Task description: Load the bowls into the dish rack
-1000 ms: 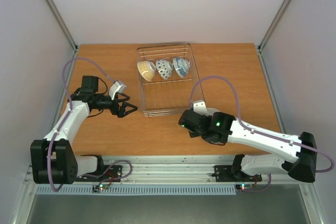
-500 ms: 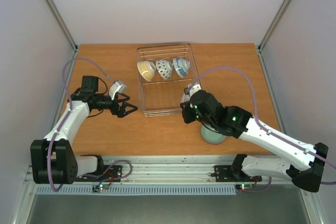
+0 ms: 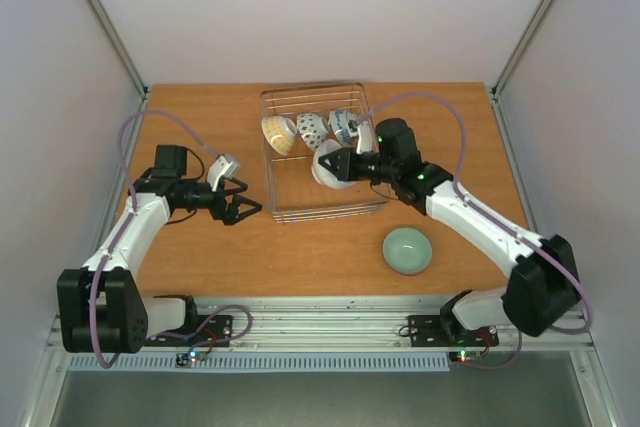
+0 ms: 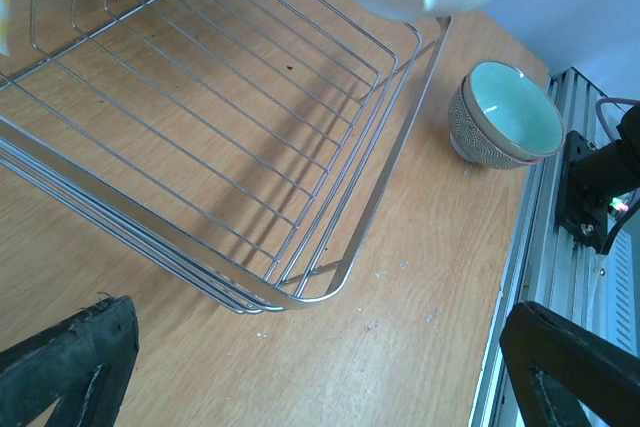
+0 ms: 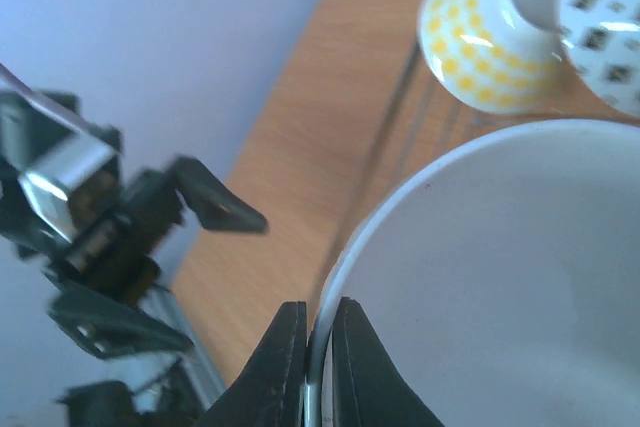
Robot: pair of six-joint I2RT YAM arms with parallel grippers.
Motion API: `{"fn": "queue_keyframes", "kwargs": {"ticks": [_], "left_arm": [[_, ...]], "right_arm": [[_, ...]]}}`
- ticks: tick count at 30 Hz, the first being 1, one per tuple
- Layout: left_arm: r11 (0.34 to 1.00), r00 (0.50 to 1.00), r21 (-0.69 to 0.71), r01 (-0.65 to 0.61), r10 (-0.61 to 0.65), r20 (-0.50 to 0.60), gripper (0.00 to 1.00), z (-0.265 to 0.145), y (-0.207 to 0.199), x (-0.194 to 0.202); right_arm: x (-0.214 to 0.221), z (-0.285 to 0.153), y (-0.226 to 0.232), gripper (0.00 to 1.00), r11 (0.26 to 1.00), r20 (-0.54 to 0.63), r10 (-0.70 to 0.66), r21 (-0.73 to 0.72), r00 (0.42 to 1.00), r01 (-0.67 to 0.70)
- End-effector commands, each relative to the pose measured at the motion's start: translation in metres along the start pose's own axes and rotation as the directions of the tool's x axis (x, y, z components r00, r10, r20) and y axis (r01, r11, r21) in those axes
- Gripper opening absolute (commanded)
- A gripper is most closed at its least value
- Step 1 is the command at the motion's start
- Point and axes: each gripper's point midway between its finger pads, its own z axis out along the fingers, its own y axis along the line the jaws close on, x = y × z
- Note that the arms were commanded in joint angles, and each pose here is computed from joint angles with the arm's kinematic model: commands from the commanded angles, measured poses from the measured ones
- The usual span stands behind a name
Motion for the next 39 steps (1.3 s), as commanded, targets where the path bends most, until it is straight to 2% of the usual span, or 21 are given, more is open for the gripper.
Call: {"fn": "queue_keyframes", "kwargs": {"ticks": [1,4,9,14,28,39], "left_arm": [[0.999,0.999,0.024,-0.041,0.041,0.020,0.99,-0.002,-0.009,-0.005],[0.999,0.999,0.023,-0.043,0.042,0.017,0.99,-0.002,-0.009,-0.003],[0.999,0.999,0.024,-0.042,0.042,0.018,0.99,-0.003,-0.010,-0.004],[0.999,0.999,0.023,-0.040,0.039,0.015,0.99,-0.002,-0.009,-0.003],[1.000,1.000,0.004,-0.021,0.021,0.017,0.99,0.001,-0.001,-0.003],[1.000,1.000,-0.013,0.017,-0.016,0.025,0.99,0.002,0.006,-0.006]], "right_arm": [[-0.045,0.001,0.040,0.01,0.905,0.065,0.082,-0.424,0.995,-0.047],[-0.055,0.006,0.037,0.01,0.808,0.021,0.183,-0.573,0.983,-0.138],[-0.070,0.024,0.013,0.01,0.647,-0.048,0.338,-0.713,0.940,-0.269],[-0.065,0.042,-0.001,0.01,0.641,-0.076,0.375,-0.698,0.924,-0.318],[-0.074,0.020,0.024,0.01,0.615,-0.099,0.344,-0.728,0.934,-0.304],[-0.071,0.021,0.028,0.01,0.606,-0.114,0.350,-0.729,0.930,-0.318]]}}
